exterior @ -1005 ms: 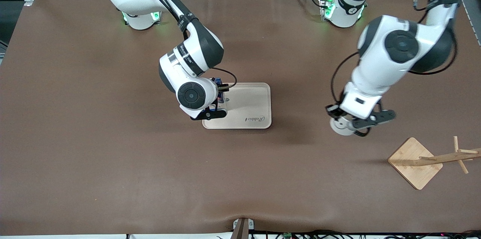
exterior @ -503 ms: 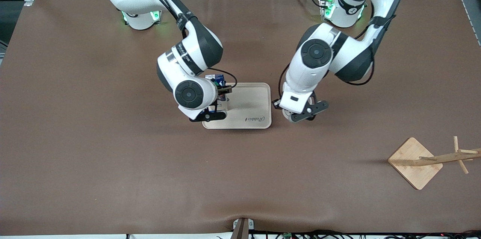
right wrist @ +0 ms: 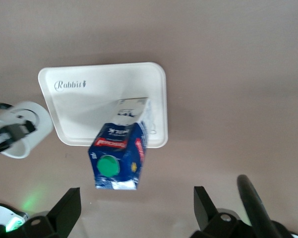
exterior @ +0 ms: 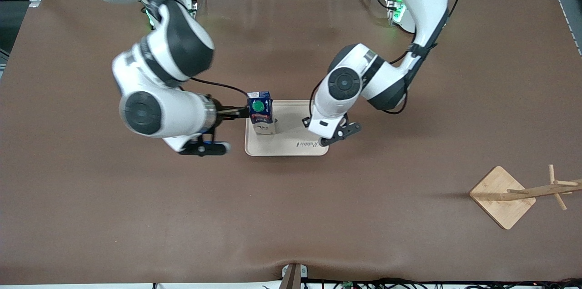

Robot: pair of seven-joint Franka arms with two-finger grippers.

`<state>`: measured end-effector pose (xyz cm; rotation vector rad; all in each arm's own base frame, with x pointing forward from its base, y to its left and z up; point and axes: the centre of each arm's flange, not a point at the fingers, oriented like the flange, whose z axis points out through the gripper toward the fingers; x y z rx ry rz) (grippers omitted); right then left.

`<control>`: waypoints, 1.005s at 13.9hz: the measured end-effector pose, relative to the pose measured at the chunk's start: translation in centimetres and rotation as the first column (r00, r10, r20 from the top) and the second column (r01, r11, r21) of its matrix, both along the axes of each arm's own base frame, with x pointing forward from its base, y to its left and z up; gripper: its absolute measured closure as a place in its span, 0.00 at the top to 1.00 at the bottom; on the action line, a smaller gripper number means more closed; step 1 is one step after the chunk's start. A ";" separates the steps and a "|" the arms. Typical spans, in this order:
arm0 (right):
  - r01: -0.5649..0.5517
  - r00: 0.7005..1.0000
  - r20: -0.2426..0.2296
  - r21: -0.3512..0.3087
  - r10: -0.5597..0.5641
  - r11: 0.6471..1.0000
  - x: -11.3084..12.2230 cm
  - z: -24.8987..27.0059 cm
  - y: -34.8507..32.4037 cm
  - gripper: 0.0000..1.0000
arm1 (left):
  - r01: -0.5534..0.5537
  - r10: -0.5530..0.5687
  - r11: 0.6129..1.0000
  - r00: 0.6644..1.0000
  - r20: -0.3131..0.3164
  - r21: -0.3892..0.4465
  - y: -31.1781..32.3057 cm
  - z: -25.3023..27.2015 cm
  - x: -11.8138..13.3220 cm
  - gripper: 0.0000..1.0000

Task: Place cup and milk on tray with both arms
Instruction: 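Lower the carton onto the tray while the left gripper carries the mug over, then open the right gripper and withdraw while the left gripper sets the mug down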

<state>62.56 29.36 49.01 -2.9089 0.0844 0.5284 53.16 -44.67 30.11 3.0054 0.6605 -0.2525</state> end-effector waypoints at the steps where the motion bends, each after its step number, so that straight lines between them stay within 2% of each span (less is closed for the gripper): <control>1: 0.028 1.000 0.007 0.000 -0.028 1.000 0.3 1.8 -2.4 1.00 | 0.000 0.000 1.000 1.000 -0.009 0.001 -0.9 -0.8 -0.3 0.08; 3: 0.094 0.995 0.015 -0.013 -0.094 0.995 0.7 5.0 -8.2 1.00 | 0.006 -0.006 1.000 1.000 -0.020 -0.001 -2.3 -2.0 -0.7 0.08; 4: 0.126 0.991 0.039 -0.028 -0.125 0.992 0.9 6.6 -11.3 1.00 | 0.008 -0.008 1.000 1.000 -0.024 -0.001 -2.7 -2.5 -0.7 0.08; 7: 0.140 0.980 0.161 -0.117 -0.120 0.983 -0.3 12.3 -17.6 1.00 | 0.013 -0.013 1.000 0.999 -0.042 0.005 -3.1 -4.1 -0.9 0.08; 9: 0.118 0.975 0.211 -0.204 -0.074 0.972 -2.1 14.7 -19.4 1.00 | 0.018 -0.017 1.000 0.998 -0.054 0.011 -3.4 -5.1 -1.2 0.08; 10: 0.103 0.975 0.218 -0.226 -0.053 0.969 -2.7 14.7 -20.5 1.00 | 0.022 -0.021 1.000 0.998 -0.058 0.013 -3.6 -5.7 -1.5 0.08; 13: 0.083 0.966 0.259 -0.221 -0.024 0.972 -3.7 12.9 -25.1 1.00 | 0.032 -0.031 0.999 0.998 -0.058 0.009 -4.4 -6.7 -2.1 0.08; 14: 0.078 0.960 0.281 -0.215 -0.015 0.973 -4.4 12.1 -26.5 1.00 | 0.033 -0.032 0.999 0.998 -0.057 0.008 -4.5 -6.8 -2.1 0.12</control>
